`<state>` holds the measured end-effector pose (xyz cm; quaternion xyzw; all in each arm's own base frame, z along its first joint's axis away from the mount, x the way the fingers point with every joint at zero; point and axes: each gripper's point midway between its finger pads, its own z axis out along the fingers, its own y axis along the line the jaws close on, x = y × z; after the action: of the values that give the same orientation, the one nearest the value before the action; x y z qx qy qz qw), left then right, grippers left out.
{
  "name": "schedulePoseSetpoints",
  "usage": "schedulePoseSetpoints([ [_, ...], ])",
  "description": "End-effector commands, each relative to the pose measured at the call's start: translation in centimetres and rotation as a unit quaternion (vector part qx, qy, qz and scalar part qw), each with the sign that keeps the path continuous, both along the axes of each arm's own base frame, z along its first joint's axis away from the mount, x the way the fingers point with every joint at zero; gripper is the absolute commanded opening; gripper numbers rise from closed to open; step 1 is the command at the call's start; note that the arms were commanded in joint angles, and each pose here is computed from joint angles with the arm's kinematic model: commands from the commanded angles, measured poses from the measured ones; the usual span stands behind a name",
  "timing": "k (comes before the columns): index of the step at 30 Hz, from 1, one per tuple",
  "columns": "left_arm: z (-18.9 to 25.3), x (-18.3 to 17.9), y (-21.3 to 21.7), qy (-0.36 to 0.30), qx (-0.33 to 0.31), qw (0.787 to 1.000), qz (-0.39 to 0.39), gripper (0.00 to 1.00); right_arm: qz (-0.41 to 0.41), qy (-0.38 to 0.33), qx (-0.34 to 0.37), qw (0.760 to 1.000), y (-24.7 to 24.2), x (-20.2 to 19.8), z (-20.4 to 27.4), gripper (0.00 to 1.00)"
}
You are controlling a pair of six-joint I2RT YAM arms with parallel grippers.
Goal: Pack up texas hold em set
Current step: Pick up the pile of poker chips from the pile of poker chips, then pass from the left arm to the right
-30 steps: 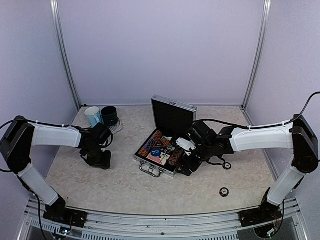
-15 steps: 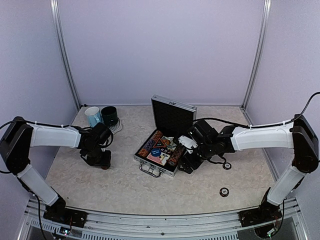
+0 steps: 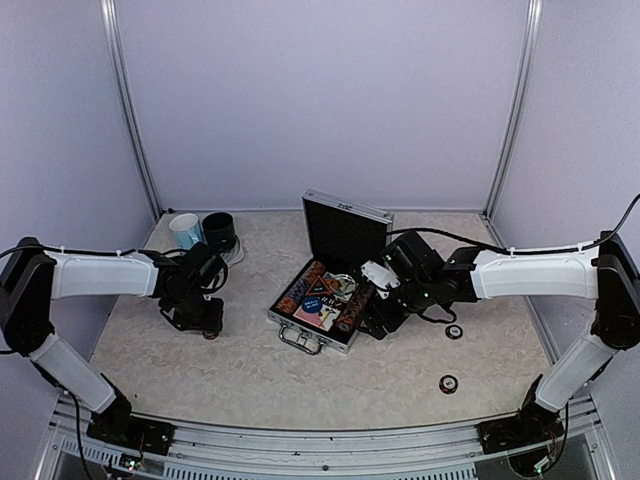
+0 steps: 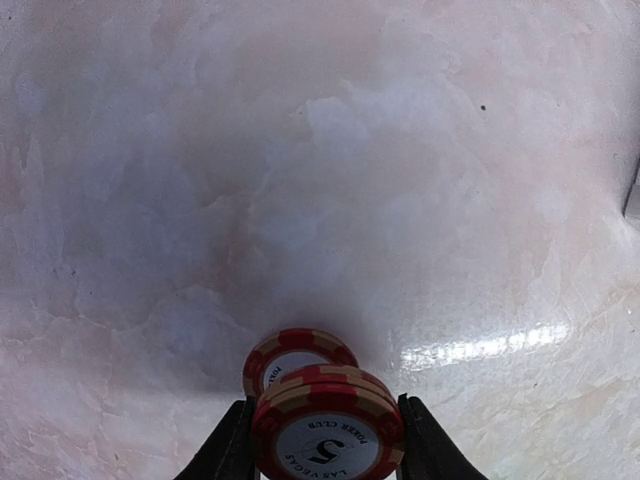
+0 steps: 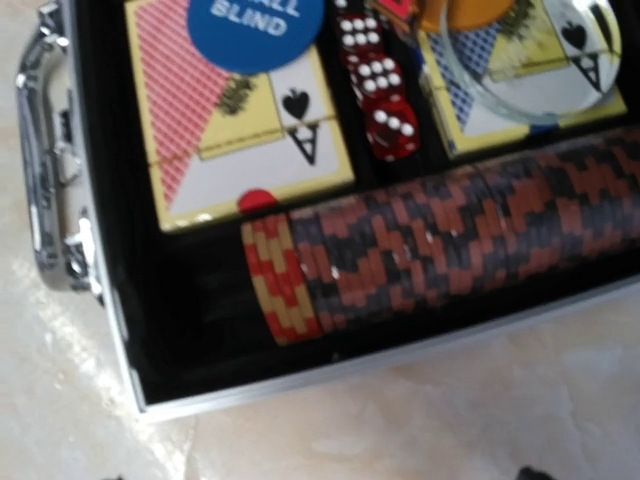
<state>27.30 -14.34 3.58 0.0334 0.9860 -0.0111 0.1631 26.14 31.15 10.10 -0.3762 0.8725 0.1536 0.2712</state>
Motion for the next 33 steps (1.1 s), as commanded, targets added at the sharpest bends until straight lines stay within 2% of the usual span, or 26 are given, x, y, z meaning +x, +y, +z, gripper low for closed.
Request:
schedulePoseSetpoints([
  [1,2.1,0.8,-1.5,-0.032,-0.006,0.999,-0.015,0.39,0.007,-0.004,0.050,0.999,1.8,0.6,1.9,0.84],
  [12,4.3,0.0,-7.9,-0.057,-0.012,0.990,-0.127,0.37,0.061,0.073,0.167,0.981,7.3,-0.5,4.0,0.81],
  [22,6.2,-2.3,-13.9,-0.046,-0.030,0.972,-0.230,0.37,0.081,0.186,0.253,0.946,10.1,-1.7,3.4,0.72],
  [33,8.2,-5.0,-16.6,-0.047,-0.030,0.956,-0.288,0.37,0.062,0.272,0.325,0.904,10.7,-2.2,3.4,0.65],
])
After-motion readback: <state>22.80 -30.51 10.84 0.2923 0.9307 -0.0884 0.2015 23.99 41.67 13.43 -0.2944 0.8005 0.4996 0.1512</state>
